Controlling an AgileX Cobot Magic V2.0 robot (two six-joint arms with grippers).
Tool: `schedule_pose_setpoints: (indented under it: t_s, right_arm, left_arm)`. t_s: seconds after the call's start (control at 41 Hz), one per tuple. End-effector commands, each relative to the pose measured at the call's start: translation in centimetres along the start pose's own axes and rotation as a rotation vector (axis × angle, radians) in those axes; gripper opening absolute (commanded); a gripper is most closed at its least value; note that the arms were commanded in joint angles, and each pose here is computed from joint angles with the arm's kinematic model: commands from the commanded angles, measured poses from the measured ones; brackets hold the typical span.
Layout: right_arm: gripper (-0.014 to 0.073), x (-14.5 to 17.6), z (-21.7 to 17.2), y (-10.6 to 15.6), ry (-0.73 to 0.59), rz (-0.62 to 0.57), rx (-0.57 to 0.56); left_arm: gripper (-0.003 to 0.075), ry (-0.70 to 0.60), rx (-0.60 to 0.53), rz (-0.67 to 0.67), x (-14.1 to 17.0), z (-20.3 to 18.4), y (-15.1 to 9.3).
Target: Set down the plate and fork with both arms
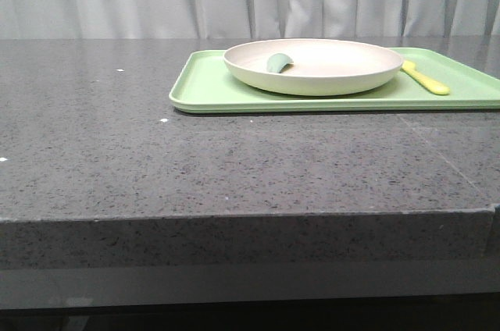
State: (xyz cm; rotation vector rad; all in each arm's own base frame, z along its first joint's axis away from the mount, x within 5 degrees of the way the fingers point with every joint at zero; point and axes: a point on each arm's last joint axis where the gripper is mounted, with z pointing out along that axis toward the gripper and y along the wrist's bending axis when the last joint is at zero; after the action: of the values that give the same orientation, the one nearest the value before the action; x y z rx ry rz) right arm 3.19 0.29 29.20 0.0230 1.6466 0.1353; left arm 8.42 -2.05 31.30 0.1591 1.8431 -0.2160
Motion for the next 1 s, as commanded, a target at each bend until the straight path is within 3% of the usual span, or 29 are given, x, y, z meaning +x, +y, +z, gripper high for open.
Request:
schedule_pose_setpoints:
  t_s: [0.0, 0.195, 0.317, 0.488, 0.976]
  right_arm:
    - [-0.0067, -1.5, -0.2, 0.1, -0.102, -0.017, -0.002]
    - [-0.0067, -1.5, -0.2, 0.1, -0.102, -0.017, -0.002]
    - [-0.0067, -1.5, -0.2, 0.1, -0.102, -0.017, -0.002]
    - [-0.0067, -1.5, -0.2, 0.1, -0.102, -0.017, -0.002]
    - [-0.0067, -1.5, -0.2, 0.1, -0.102, -0.017, -0.002]
  left_arm:
    - [-0.0018, -0.103, 0.028, 0.007, -1.5, -0.3, -0.3]
    - [-0.0018, -0.113, 0.048, -0.006, -1.6, -0.4, -0.5]
    - [-0.0018, -0.141, 0.116, 0.071, -1.8, -0.4, -1.1]
    - [-0.0018, -0.199, 0.142, 0.077, -1.7, -0.2, -1.3]
    - [-0.0018, -0.318, -0.18, -0.056, 7.8, -0.7, 1.7]
